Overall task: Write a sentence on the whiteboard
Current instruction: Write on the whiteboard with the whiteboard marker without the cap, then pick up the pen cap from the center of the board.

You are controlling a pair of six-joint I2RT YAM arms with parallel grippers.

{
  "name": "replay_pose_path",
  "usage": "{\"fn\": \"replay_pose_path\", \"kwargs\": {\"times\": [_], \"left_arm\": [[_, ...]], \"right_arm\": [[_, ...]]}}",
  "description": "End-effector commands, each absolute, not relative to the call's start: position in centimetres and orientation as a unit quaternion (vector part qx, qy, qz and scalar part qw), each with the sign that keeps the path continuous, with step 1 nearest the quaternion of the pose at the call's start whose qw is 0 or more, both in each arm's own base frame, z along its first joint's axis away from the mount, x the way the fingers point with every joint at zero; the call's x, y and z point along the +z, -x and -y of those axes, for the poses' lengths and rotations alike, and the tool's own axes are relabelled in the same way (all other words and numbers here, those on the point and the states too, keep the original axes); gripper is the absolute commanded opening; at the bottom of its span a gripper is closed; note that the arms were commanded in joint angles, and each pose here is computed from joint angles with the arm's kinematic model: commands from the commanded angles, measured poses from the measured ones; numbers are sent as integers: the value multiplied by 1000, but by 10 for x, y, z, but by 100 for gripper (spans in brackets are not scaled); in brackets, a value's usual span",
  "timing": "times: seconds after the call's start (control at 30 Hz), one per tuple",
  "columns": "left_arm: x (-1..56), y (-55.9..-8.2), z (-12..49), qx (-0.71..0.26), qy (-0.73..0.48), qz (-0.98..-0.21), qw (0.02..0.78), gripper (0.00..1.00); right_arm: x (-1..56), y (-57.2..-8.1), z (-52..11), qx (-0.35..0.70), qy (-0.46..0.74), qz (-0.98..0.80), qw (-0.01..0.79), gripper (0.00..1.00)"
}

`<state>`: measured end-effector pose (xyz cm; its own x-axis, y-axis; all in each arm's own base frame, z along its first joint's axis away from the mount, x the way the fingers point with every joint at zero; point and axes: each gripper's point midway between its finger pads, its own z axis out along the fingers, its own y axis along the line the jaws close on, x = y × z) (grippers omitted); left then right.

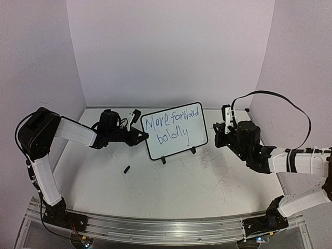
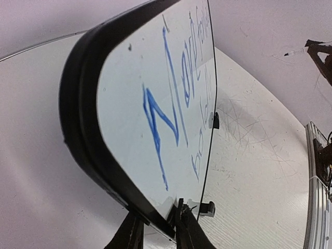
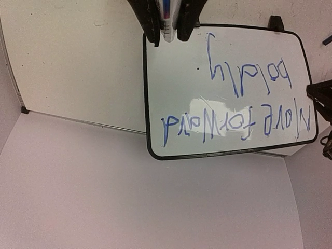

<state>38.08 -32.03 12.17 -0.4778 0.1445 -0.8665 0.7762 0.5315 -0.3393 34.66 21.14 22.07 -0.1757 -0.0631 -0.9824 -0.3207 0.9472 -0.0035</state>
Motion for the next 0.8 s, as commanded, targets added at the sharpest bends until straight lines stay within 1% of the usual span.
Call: {"fn": "replay_pose_path", "kwargs": {"times": [0.0,0.1,0.13,0.17,0.2,0.23,0.3,0.4,0.47,0.6,0.67,0.77], "left_arm": [[133,-389,315,-367,-285,-783,414,29],[154,-385,311,-366,-280,-777,430,41],[159,-381,308,-364,-277,-777,432,48],[165,-378,304,-362,-272,-778,435,60],[172,-374,299,-357,-266,-780,440,69],[178,-371,292,-350,-258,-784,444,72],[194,-361,276,-330,-237,-793,454,75],[186,-346,250,-305,-178,-833,425,75],[172,-331,236,-295,-137,-865,382,75],[132,-301,225,-284,-62,-915,279,69],[111,-289,228,-265,-64,-933,236,66],[86,-283,229,-218,-83,-950,208,65]], "right_arm": [[240,-338,-206,120,122,-737,654,0],[242,-334,-203,123,119,-733,658,0],[242,-333,-203,124,119,-733,658,0],[243,-333,-203,125,120,-732,659,0],[243,-332,-203,126,121,-732,659,0],[242,-332,-203,127,122,-732,658,0],[243,-331,-208,137,130,-731,655,0],[242,-332,-219,152,146,-735,644,0],[239,-332,-229,165,163,-739,633,0],[235,-331,-246,193,189,-746,609,0],[235,-329,-250,205,193,-747,602,0],[239,-326,-250,213,192,-748,599,0]]}}
